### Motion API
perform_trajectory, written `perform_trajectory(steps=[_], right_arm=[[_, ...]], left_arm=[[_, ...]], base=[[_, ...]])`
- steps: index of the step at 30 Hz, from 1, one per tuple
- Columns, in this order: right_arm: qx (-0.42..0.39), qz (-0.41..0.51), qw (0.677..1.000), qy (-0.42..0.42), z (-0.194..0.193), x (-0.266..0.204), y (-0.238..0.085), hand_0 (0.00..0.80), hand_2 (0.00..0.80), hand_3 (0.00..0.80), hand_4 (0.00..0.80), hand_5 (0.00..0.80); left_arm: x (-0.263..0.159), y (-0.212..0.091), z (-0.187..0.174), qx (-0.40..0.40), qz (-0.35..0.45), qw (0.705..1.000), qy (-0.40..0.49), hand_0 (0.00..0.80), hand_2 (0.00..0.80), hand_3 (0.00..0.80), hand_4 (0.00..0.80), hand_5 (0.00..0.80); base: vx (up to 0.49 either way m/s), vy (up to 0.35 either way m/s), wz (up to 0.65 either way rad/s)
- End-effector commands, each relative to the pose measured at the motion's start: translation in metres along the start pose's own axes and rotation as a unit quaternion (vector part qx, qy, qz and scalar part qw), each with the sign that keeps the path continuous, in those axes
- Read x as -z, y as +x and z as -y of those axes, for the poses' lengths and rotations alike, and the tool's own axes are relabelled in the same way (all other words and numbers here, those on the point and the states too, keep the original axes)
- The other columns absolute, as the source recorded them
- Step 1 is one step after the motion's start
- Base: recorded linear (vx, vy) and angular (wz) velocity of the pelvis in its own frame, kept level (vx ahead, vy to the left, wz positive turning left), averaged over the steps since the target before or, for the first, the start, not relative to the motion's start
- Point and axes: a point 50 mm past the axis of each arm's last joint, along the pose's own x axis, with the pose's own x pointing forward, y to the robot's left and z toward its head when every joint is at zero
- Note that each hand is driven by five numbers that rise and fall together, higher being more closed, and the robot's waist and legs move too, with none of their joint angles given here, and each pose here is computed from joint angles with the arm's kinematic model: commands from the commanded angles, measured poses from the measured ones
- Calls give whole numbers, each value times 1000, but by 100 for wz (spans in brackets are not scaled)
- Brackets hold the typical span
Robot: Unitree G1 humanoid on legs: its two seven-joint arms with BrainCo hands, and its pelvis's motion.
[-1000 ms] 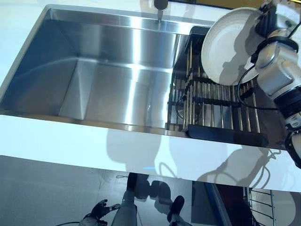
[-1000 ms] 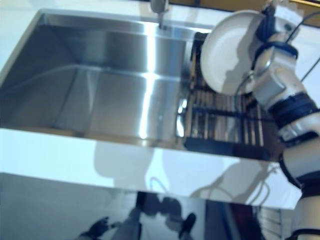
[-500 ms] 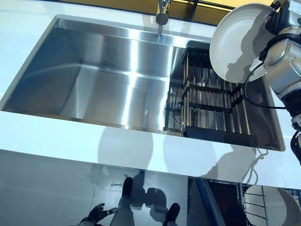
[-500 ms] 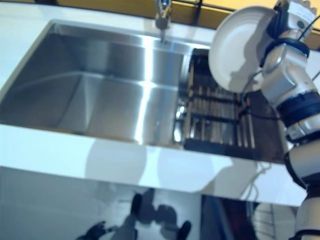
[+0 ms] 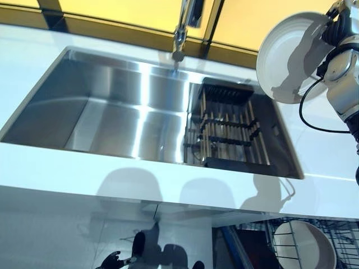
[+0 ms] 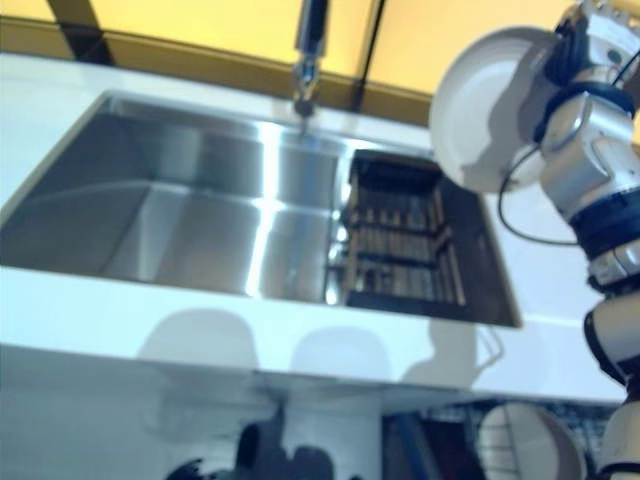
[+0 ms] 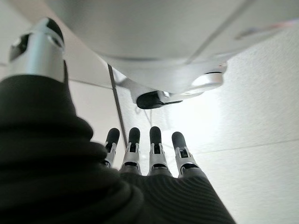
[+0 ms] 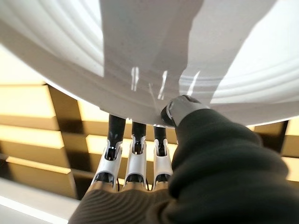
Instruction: Take plates into dishwasher
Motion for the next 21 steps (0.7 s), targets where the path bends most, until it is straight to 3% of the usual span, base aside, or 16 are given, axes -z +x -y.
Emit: perform_trajectory(steps=[1, 9, 21], right_arm=[[26, -43, 997, -63, 33, 44, 5, 800, 800, 800, 800, 800], [-47, -131, 990, -30, 7, 106, -16, 800, 800, 800, 800, 800], [-75, -239, 966, -58, -2, 183, -53, 800, 800, 800, 800, 800]], left_arm=[[12, 0, -1, 2, -30, 999, 30, 0, 0, 0, 0, 0], [18, 0, 3, 14, -45, 998, 35, 0, 0, 0, 0, 0], [24, -1, 9, 26, -51, 997, 41, 0, 0, 0, 0, 0]], base=[[77, 26, -25], [56, 15, -29], [6, 4, -15]])
